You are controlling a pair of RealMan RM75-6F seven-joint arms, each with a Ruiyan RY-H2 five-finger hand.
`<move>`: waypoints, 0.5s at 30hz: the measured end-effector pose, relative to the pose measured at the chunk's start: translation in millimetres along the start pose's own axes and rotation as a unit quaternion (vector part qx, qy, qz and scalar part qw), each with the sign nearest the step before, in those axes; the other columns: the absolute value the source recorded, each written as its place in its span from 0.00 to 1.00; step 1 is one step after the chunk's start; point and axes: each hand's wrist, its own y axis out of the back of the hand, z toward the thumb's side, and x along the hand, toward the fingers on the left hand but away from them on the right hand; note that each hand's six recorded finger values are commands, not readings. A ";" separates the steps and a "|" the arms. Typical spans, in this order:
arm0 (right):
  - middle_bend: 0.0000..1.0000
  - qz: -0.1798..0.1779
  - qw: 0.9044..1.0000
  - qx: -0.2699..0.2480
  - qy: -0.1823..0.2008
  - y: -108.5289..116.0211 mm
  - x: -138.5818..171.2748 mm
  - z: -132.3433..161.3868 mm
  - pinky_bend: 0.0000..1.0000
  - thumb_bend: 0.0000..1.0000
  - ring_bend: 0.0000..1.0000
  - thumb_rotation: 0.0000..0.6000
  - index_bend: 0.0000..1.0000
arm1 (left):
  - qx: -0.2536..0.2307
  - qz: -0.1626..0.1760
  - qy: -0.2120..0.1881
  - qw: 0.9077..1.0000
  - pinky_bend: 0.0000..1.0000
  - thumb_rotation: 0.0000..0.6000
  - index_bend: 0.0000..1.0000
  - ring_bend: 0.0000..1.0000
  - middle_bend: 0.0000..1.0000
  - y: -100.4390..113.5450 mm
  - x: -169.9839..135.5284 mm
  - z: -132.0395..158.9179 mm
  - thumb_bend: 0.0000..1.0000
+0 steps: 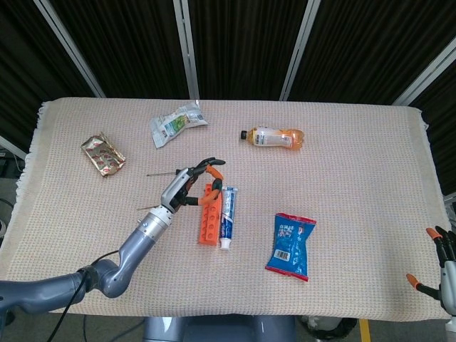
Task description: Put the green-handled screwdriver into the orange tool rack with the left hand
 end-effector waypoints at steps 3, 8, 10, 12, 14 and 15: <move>0.07 -0.001 1.000 0.001 0.001 0.4 -0.6 0.4 0.01 0.00 0.00 1.00 0.12 | 0.001 0.002 0.001 1.000 0.00 1.00 0.64 0.00 0.16 2.1 -0.4 -0.4 0.41; 0.07 0.000 1.000 0.000 -0.001 -0.5 -0.3 0.3 0.01 0.00 0.00 1.00 0.12 | 0.002 0.003 0.004 1.000 0.00 1.00 0.64 0.00 0.16 3.5 -0.5 -2.1 0.41; 0.07 0.001 1.000 0.001 -0.001 -0.7 -0.3 0.3 0.01 0.00 0.00 1.00 0.12 | 0.001 0.002 0.006 1.000 0.00 1.00 0.64 0.00 0.16 3.3 -0.3 -3.4 0.41; 0.07 0.001 1.000 0.001 -0.001 -0.6 -0.2 0.4 0.01 0.00 0.00 1.00 0.12 | -0.001 0.002 0.006 1.000 0.00 1.00 0.64 0.00 0.16 3.1 0.0 -3.8 0.41; 0.07 0.001 1.000 0.001 -0.002 -0.3 -0.4 0.4 0.01 0.00 0.00 1.00 0.12 | -0.002 0.003 0.005 1.000 0.00 1.00 0.64 0.00 0.16 3.0 0.8 -3.6 0.41; 0.07 0.000 1.000 0.001 -0.002 -0.2 -0.5 0.5 0.01 0.00 0.00 1.00 0.12 | -0.002 0.003 0.005 1.000 0.00 1.00 0.64 0.00 0.16 3.0 1.1 -3.2 0.41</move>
